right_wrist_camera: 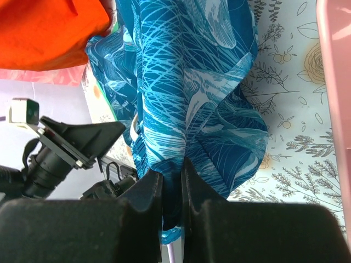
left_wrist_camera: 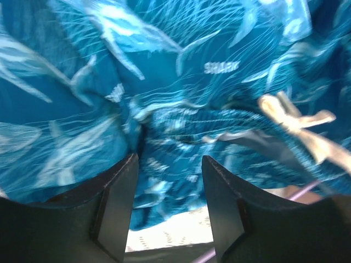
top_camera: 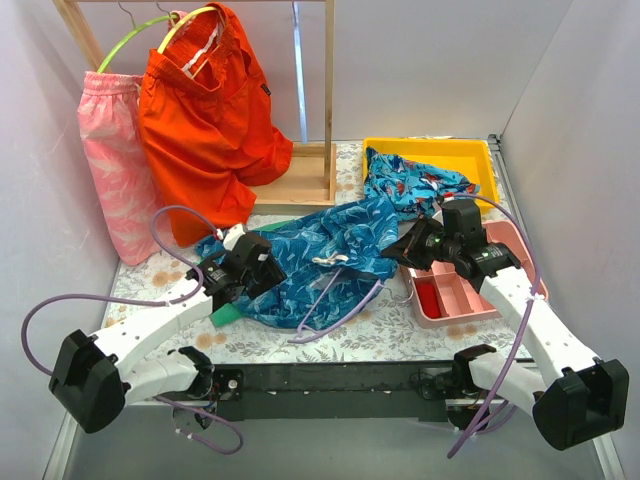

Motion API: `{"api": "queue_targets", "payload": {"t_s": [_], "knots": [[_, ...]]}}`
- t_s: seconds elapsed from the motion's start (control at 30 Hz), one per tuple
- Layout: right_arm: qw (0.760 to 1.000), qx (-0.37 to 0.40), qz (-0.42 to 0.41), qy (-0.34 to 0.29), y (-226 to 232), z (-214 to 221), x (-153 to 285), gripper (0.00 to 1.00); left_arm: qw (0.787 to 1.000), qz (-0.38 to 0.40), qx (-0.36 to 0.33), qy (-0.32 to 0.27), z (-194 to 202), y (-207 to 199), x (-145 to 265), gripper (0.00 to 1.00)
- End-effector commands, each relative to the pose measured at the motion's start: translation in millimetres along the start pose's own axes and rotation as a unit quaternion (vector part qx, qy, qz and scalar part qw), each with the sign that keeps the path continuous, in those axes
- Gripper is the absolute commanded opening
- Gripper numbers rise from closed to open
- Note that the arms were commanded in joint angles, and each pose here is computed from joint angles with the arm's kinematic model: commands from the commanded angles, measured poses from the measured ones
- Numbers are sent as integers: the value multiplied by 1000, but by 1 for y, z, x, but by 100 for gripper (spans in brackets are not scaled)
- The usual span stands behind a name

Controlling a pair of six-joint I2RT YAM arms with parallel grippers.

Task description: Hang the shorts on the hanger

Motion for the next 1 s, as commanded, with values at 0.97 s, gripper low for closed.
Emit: {"api": "queue_targets", "payload": {"t_s": [0.97], "knots": [[998,17,-59,-8,21,-1,11,1,980,-63,166,89,11,-4,-40,39]]}}
Point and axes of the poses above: each gripper's point midway between its finger pads, its own x axis back along the fingers, its own y axis along the line the jaws close on, z = x × y, the point moved 10 cm from there along x, back along the fingers, and after that the axes turned 9 degrees about -x, right-handed, at the moved point
